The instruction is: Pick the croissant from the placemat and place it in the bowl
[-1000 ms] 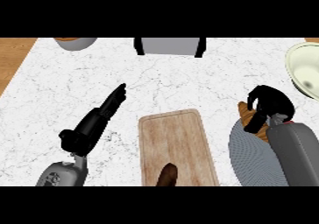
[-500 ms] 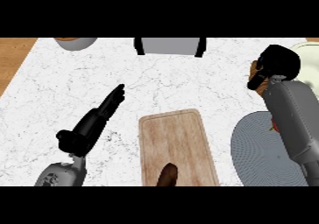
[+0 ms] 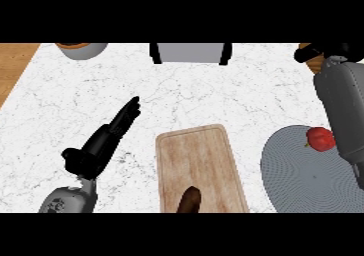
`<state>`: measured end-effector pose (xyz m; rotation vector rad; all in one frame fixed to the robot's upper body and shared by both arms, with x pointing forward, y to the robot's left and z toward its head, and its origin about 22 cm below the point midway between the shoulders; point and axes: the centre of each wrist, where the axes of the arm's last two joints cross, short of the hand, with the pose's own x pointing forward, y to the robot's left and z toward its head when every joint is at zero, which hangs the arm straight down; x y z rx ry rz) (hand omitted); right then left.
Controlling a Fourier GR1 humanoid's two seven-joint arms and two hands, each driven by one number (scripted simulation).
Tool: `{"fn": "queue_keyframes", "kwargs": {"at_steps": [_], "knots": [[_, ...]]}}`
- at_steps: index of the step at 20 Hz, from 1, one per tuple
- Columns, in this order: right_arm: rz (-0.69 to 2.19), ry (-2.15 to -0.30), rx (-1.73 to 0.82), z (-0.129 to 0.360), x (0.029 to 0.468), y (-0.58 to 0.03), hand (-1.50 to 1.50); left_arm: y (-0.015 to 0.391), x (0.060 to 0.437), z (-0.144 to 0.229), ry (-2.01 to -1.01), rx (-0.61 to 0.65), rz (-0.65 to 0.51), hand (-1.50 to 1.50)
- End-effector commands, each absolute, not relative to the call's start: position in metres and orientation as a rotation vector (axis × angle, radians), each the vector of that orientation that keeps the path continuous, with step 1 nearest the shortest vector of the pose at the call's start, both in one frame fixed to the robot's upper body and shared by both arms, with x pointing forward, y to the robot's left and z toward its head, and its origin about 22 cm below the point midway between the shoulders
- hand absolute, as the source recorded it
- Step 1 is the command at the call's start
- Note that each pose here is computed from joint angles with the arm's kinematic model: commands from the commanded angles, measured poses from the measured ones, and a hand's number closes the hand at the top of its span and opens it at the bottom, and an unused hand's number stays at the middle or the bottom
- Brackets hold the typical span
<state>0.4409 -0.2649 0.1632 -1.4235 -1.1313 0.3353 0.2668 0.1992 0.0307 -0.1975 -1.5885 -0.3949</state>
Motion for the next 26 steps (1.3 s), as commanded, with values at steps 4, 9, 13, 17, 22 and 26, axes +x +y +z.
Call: {"fn": "queue_keyframes", "kwargs": {"at_steps": [4, 9, 13, 17, 22, 26], "knots": [[0.259, -1.037, -1.506, 0.16, 0.444, -0.326, 1.5, 0.197, 0.267, 0.038, -1.606, -0.188, -0.385, 0.0], [0.282, -0.962, -1.687, 0.163, 0.436, -0.369, 1.5, 0.201, 0.274, 0.032, -1.613, -0.201, -0.412, 0.0], [0.246, -0.938, -1.761, 0.135, 0.416, -0.406, 1.5, 0.194, 0.267, 0.046, -1.613, -0.197, -0.417, 0.0], [0.307, -0.823, -1.645, 0.137, 0.41, -0.427, 1.5, 0.194, 0.272, 0.039, -1.599, -0.195, -0.408, 0.0], [0.237, -0.726, -1.315, 0.129, 0.399, -0.445, 1.5, 0.189, 0.267, 0.035, -1.622, -0.215, -0.417, 0.0], [0.249, -0.871, -1.237, 0.109, 0.386, -0.455, -1.5, 0.197, 0.27, 0.045, -1.618, -0.212, -0.432, 0.0]]}}
